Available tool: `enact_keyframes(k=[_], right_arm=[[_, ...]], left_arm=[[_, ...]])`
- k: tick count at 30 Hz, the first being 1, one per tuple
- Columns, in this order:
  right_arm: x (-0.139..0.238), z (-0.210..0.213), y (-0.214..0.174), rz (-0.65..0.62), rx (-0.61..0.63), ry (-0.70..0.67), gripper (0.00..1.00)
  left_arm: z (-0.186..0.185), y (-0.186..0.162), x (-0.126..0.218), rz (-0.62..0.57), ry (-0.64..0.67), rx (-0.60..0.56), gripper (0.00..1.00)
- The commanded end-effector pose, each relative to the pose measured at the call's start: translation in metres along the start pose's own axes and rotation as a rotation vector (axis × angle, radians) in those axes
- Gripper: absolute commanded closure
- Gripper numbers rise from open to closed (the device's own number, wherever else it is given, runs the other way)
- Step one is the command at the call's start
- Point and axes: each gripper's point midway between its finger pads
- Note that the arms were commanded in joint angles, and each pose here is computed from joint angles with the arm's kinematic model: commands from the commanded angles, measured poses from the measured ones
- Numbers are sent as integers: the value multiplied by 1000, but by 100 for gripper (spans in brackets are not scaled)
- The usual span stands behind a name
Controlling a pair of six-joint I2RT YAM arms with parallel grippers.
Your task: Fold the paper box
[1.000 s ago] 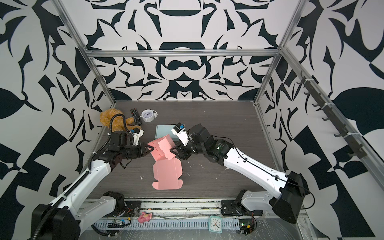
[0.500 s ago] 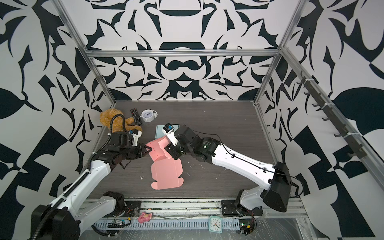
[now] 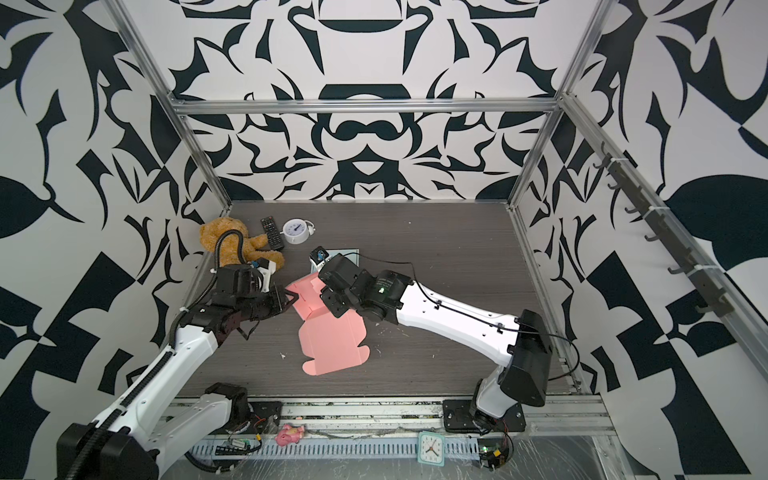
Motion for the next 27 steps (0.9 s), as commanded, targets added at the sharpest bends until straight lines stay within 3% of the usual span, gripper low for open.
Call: enact_keyframes(k=[1,22,27], right_arm=[[8,-11,5,25,-2,-104,61],[-14,-30,-5,253,181,-398,65],[-19,-35,-11,283,199,-456,74]], left_arm=[[1,-3,4,-4,-5,42,94],[4,-7,-9,-3,-7,91,94],[4,-7,-13,0,-14,109,94]])
Point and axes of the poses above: each gripper's point midway between its finger pads, its own x axis back along the fingers, its own z axis along the line the jaws close on, y = z × x, and after that the axes turned 15 degrees about x, right-handed
